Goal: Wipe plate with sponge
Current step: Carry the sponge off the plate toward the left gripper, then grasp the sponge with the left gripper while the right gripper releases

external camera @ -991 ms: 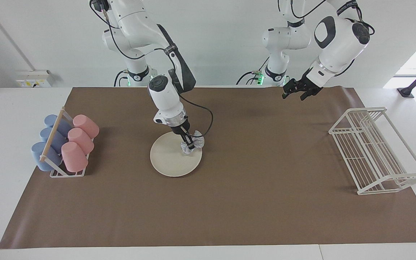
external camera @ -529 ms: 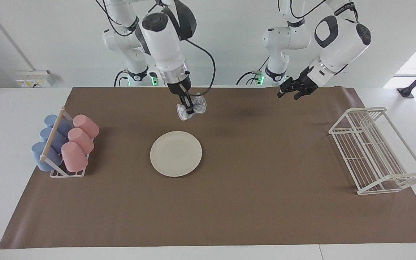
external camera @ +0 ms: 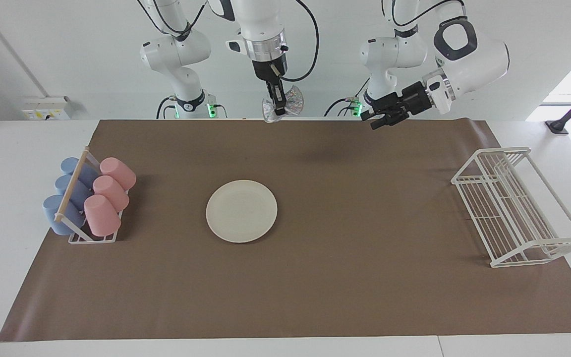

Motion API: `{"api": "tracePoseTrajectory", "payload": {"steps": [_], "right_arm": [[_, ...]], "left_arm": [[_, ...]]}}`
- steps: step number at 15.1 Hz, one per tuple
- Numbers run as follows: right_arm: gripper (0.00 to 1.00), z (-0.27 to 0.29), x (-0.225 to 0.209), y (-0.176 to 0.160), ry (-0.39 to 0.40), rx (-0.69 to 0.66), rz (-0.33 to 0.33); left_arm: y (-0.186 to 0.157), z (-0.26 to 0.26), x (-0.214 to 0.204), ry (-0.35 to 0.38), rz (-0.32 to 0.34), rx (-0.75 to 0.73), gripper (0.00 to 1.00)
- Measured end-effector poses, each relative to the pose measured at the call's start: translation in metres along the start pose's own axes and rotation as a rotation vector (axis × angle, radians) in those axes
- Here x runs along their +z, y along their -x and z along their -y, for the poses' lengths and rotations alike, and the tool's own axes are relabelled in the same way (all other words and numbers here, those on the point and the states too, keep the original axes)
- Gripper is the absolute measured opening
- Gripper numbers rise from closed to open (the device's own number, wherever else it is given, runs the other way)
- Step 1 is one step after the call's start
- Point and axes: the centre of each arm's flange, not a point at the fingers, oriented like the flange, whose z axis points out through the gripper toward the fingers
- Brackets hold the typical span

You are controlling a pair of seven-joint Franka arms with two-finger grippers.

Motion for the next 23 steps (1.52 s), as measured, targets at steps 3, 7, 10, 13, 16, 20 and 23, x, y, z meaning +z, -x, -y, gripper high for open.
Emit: {"api": "tracePoseTrajectory", "payload": {"steps": [3,7,10,13,16,20,23], "right_arm": [[0.09,-0.005,0.02,0.02,-0.003,-0.023,0.007],[0.09,-0.011,0.061,0.055,-0.055,0.012,0.029],[0.09,-0.012,0.073,0.062,-0.054,0.014,0.015],[0.09,-0.011,0.072,0.06,-0.056,0.018,0.014],[0.09,-0.011,0.072,0.06,-0.056,0.018,0.014],[0.09,-0.011,0.072,0.06,-0.056,0.018,0.014],[0.09,-0.011,0.072,0.06,-0.056,0.018,0.014]], "left_arm": [[0.004,-0.013,0.006,0.12,0.023,-0.026,1.0],[0.024,-0.038,0.047,0.164,0.079,-0.006,1.0],[0.035,-0.042,0.071,0.147,0.096,0.008,1.0],[0.03,-0.033,0.071,0.147,0.097,0.022,1.0],[0.023,-0.024,0.071,0.146,0.09,0.022,1.0],[0.025,-0.022,0.083,0.131,0.107,0.022,0.96],[0.026,-0.021,0.085,0.129,0.113,0.021,0.65]]}}
